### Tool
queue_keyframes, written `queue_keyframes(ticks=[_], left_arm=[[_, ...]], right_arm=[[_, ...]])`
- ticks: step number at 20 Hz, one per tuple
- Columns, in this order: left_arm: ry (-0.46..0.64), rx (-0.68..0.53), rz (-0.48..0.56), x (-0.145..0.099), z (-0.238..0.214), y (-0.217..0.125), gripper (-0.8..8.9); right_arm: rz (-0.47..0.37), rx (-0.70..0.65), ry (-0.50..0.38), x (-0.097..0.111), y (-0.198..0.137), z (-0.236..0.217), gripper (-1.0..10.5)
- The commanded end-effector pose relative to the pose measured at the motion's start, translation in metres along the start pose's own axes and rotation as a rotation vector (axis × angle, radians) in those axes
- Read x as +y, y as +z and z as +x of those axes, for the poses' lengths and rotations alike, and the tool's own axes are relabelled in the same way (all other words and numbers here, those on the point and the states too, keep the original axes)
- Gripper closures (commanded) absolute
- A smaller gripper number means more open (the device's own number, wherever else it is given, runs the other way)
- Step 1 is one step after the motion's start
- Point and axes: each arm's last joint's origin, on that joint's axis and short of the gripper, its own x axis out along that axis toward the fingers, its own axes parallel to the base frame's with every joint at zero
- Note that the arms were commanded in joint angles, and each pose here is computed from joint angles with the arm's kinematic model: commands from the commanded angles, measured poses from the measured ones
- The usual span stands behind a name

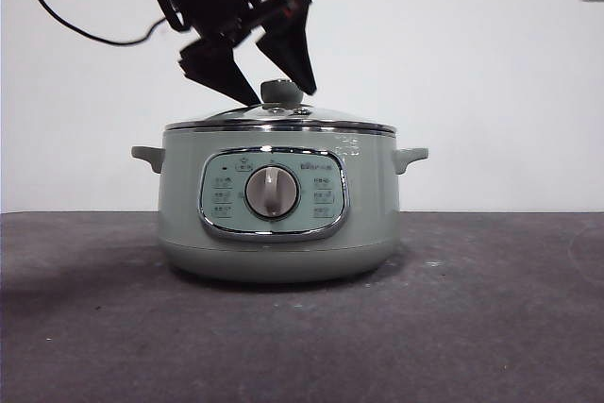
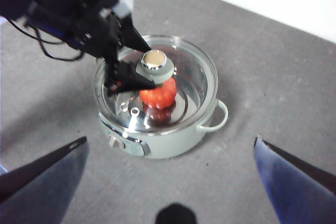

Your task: Pick up the pumpkin,open the lid,put the pumpkin in the pot,close the lid

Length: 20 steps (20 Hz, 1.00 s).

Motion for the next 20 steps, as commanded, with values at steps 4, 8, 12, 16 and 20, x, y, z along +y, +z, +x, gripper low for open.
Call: queue_keyframes(ticks=[4,8,12,16,20], left_arm=[[0.004,-0.039,0.006,-0.018,-0.072,0.005,3.08],[-0.002,-0.041,-0.011,-0.037,-0.14,-0.007,3.15],[-0.062,-0.045,-0.011,-0.055,-0.194,-0.025,4.26],[-0.105,-0.065,-0.006,-0.066,-0.225,-0.038,8.26],[-0.107,-0.057,-0.009,-0.069,-0.231,-0.043,8.22]], right_arm=[[0.024,0.091,0.116,0.004,-0.006,0.007,2.9],[0.038,0.175,0.198,0.006,-0.013,0.01,2.9],[0.052,0.238,0.256,0.008,-0.017,0.012,4.1],[0.041,0.236,0.339,0.01,-0.018,0.011,9.5],[0.031,0.229,0.367,0.011,-0.017,0.011,9.5]])
